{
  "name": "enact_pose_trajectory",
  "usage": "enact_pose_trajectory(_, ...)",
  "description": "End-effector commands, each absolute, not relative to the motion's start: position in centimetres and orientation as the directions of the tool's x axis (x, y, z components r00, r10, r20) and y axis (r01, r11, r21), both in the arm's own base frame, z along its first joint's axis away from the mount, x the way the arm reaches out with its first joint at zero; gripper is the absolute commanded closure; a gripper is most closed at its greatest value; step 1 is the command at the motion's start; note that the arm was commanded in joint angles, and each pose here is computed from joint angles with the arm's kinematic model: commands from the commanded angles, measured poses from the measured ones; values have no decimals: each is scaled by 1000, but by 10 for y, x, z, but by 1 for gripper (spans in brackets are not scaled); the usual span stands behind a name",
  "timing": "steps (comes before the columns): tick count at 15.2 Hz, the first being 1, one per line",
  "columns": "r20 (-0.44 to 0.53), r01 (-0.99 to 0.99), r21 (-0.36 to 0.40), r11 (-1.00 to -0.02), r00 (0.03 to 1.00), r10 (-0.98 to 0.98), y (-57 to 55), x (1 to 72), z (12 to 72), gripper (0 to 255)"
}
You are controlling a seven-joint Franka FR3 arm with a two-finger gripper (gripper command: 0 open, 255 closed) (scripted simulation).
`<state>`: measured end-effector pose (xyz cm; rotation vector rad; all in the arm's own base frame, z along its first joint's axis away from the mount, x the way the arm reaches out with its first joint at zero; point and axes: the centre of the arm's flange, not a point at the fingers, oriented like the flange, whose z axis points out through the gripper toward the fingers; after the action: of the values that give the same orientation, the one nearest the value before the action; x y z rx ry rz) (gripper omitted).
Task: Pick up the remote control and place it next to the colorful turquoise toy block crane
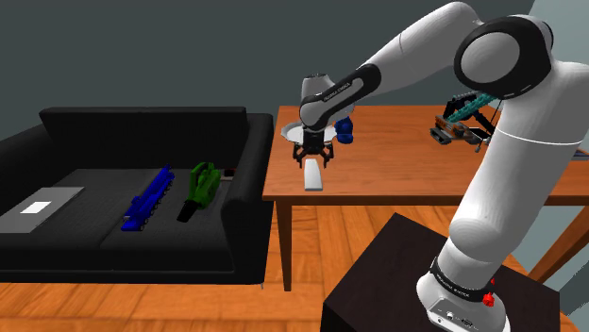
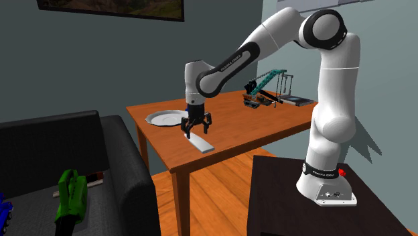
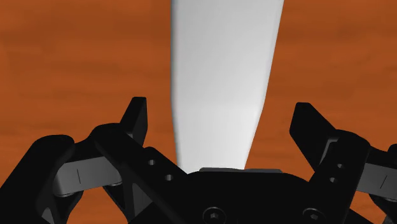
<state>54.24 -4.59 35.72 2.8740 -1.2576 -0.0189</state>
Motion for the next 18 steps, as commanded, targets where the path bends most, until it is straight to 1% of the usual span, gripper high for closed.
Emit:
enact_pose_trajectory(1, -8, -737, 8, -676, 676, -737, -46, 544, 346, 0)
enact_pose_trajectory(5, -8, -737, 8, -676, 676, -737, -46, 543, 327, 0)
enact_pose_trajectory(13, -8, -737, 8, -676, 676, -737, -46, 543, 328, 0)
enact_pose_trajectory(14, -8, -737, 8, -676, 676, -737, -46, 543, 328, 255)
enact_pose_trajectory(18, -8, -737, 8, -676, 676, -737, -46, 543, 327, 255)
